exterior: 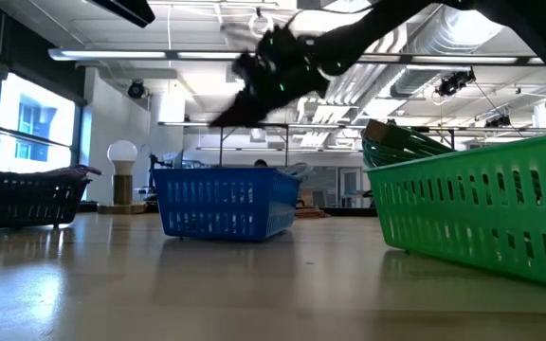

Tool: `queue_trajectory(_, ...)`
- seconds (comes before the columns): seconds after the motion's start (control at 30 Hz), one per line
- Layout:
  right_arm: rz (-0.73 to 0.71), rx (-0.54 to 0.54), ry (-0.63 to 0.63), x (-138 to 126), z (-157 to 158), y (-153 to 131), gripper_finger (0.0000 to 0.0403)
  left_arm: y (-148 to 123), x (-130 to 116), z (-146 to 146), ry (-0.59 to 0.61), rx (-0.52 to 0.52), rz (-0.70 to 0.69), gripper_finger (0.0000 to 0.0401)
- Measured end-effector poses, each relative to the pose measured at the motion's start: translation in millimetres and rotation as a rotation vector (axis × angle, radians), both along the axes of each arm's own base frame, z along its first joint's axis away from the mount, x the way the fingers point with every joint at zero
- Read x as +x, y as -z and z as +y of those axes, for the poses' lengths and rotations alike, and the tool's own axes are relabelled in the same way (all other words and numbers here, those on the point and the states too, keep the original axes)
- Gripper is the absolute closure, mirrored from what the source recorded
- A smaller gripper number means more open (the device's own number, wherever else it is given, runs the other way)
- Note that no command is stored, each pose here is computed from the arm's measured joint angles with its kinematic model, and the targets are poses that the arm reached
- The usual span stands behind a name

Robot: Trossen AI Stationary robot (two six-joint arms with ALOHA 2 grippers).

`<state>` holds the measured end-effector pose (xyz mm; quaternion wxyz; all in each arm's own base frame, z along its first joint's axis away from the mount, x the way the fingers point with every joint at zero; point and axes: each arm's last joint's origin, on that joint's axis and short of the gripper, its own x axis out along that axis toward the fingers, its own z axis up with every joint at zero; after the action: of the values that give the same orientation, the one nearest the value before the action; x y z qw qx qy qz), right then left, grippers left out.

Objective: Pick & Place USB Port
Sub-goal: Put the pink USB cable into the red bin

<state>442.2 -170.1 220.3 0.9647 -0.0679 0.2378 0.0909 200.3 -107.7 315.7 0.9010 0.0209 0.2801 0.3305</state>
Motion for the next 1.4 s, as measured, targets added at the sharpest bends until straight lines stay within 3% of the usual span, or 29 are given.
queue_trajectory(0.23,-0.323,0.217,-0.224,24.8,6.8,-66.8,0.0302,0.2,0.0,-0.2,0.003,-0.007,0.005,0.0233)
queue_trajectory(0.33,-0.347,0.276,-0.243,44.9,4.8,-66.1,0.0302,0.2,0.0,-0.2,0.003,-0.009,0.005,0.0233)
queue_trajectory(0.5,-0.294,0.390,-0.287,82.0,4.8,-36.8,0.0302,0.5,0.0,-0.5,0.006,-0.022,0.010,0.0233)
queue_trajectory(0.63,-0.276,0.330,-0.271,87.5,7.1,-40.9,0.0302,1.1,-0.1,-0.9,0.010,-0.047,0.020,0.0233)
queue_trajectory(0.77,-0.138,0.269,-0.221,76.4,-7.7,-37.6,0.0302,1.6,-0.2,-1.3,0.014,-0.068,0.028,0.0233)
queue_trajectory(0.9,0.038,0.226,-0.061,56.4,-36.8,-34.0,0.0302,1.7,-0.3,-1.2,0.014,-0.067,0.030,0.0233)
queue_trajectory(1.1,0.376,0.252,0.112,13.4,-72.3,-14.8,0.0302,1.8,-0.6,-1.0,0.012,-0.066,0.032,0.0233)
queue_trajectory(1.23,0.637,0.176,0.088,-18.5,-81.1,-1.0,0.0302,1.9,-0.7,-1.0,0.012,-0.066,0.032,0.0233)
queue_trajectory(1.4,0.742,0.104,-0.028,-35.9,-86.2,11.9,0.0302,2.3,-1.7,-0.3,0.012,-0.058,0.045,0.0233)
